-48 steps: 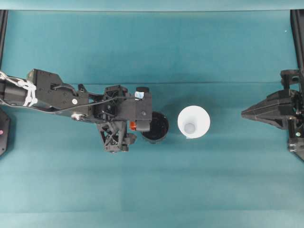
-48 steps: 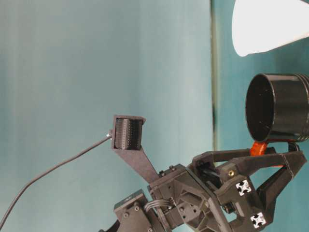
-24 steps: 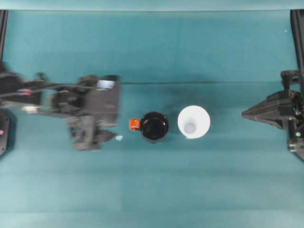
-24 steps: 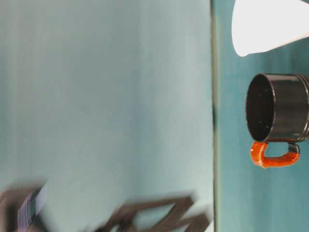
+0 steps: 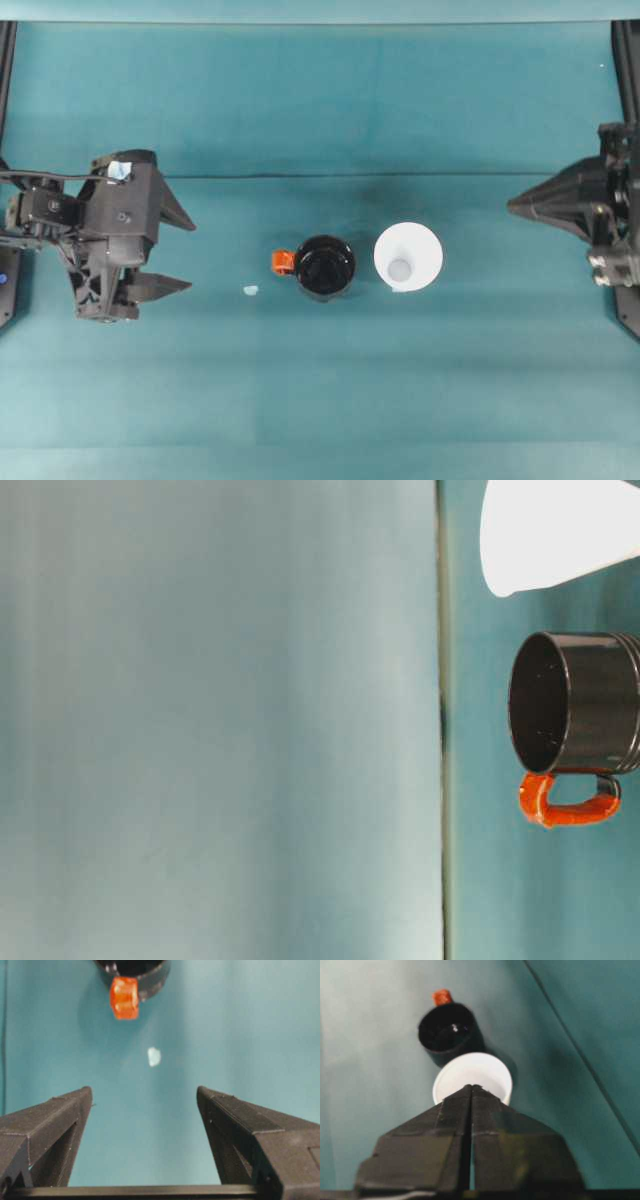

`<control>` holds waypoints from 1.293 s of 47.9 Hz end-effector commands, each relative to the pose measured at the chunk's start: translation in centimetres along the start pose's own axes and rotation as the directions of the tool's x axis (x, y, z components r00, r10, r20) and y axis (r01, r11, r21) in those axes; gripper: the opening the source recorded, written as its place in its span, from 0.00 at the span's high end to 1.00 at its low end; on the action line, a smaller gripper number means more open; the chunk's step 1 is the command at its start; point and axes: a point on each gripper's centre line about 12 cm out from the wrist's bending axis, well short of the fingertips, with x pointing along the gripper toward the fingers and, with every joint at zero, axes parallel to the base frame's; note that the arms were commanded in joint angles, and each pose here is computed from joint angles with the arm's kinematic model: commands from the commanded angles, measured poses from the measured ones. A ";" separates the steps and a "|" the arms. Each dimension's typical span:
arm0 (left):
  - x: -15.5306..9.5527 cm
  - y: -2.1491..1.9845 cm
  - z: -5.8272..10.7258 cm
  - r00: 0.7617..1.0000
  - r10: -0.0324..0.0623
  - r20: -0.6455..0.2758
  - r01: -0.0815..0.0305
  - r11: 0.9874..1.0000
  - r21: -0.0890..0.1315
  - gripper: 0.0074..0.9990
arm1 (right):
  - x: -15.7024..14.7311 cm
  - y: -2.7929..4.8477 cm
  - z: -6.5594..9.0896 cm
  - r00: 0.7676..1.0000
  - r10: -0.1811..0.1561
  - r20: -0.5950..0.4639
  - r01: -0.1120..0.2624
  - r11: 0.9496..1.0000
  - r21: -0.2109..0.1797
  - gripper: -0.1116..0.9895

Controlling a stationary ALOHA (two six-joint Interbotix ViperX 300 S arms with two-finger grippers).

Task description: Put the paper cup into the moved red handle cup holder.

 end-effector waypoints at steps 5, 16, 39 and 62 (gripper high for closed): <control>-0.4 -0.01 0.5 1.000 0.001 0.023 -0.001 1.000 0.005 0.09 | 1.8 0.48 1.0 0.990 -0.034 -0.137 0.041 0.998 0.052 0.86; -0.4 -0.01 0.5 1.000 0.001 0.023 -0.001 1.000 0.005 0.09 | 3.9 0.79 1.3 0.952 -0.060 -0.299 0.114 0.979 0.168 0.34; -0.5 -0.05 0.5 1.000 0.000 0.023 0.000 1.000 0.005 0.09 | 11.6 0.30 0.9 0.805 -0.145 -0.575 0.260 0.958 0.123 0.09; -0.4 -0.06 0.4 1.000 0.000 0.022 0.000 1.000 0.005 0.09 | 14.8 -2.02 -1.2 0.750 -0.182 -0.636 0.368 0.914 0.172 0.09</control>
